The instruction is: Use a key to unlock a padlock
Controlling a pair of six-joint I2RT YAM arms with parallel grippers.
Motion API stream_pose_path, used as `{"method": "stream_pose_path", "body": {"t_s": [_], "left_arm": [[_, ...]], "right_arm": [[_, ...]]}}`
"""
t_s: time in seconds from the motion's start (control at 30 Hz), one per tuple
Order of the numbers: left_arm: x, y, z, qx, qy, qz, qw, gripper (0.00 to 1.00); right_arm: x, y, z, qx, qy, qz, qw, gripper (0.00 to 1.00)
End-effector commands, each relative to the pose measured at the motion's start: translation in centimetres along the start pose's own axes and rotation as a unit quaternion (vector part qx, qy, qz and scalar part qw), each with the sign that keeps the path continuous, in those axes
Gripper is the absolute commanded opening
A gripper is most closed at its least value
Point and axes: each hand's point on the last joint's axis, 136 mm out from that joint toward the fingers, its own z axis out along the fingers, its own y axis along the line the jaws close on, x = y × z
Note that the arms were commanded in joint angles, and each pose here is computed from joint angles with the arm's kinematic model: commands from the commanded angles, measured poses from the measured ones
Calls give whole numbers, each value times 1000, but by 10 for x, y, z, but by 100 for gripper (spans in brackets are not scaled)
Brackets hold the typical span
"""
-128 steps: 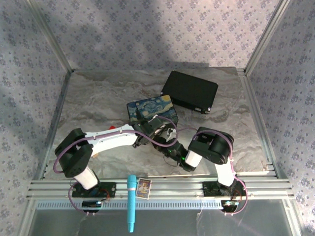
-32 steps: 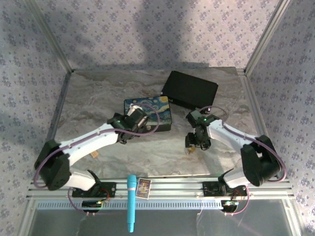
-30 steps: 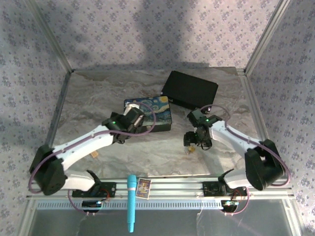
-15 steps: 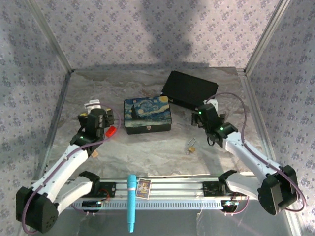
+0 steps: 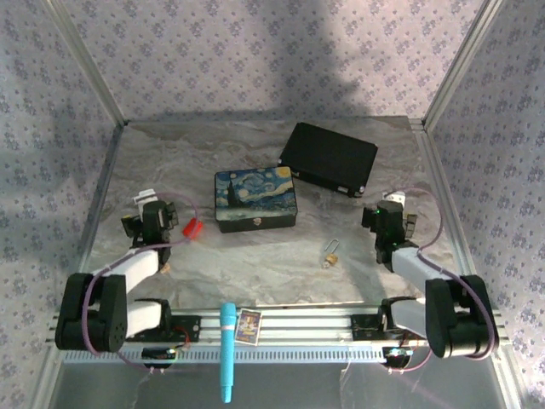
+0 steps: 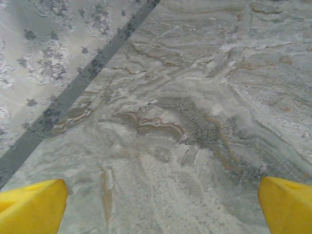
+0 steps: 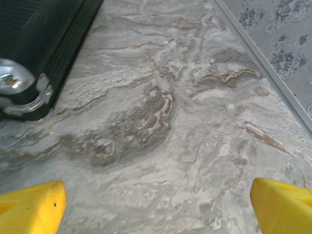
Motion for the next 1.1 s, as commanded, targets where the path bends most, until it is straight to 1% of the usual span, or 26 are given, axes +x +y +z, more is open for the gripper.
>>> {"method": "stream_pose_path", "body": {"t_s": [0.0, 0.1, 0.27, 0.37, 0.47, 0.5, 0.53, 0.57, 0.6, 0.63, 0.67, 0.73, 0.77, 1.07], "left_arm": [[-33, -15, 6, 46, -53, -35, 997, 100], [-37, -16, 13, 61, -58, -47, 995, 100], [-34, -17, 30, 80, -62, -77, 992, 100], [-34, -35, 33, 108, -50, -44, 992, 100], [-25, -56, 35, 151, -55, -14, 987, 100], [-25, -59, 36, 155, -74, -16, 985, 100], [-24, -58, 35, 156, -73, -15, 985, 100], [-20, -57, 35, 152, -52, -12, 987, 100], [-23, -57, 37, 151, -59, -13, 987, 100], [-23, -60, 38, 156, -59, -9, 986, 100], [-20, -63, 38, 160, -46, 0, 986, 100], [-23, -65, 37, 162, -53, 2, 985, 100], [-21, -65, 37, 162, -46, 3, 986, 100], [-23, -70, 36, 172, -50, 13, 984, 100]], "right_arm": [[-38, 4, 1, -23, -79, 24, 996, 98], [-43, 2, 5, -28, -99, 34, 994, 98], [-49, 7, 14, -39, -100, 33, 994, 98], [-48, 11, 21, -43, -107, 20, 993, 98], [-41, 14, 27, -46, -111, 17, 993, 98], [-39, 17, 30, -49, -111, 13, 992, 98], [-36, 20, 33, -55, -107, 7, 993, 99], [-34, 22, 38, -54, -106, 2, 993, 99], [-36, 22, 41, -47, -104, 1, 994, 99], [-35, 23, 44, -54, -86, -1, 995, 99], [-34, 23, 45, -65, -84, 3, 994, 99], [-34, 23, 46, -70, -79, 8, 994, 99], [-34, 23, 46, -69, -82, 7, 994, 99], [-34, 23, 46, -69, -81, 7, 994, 99]]}}
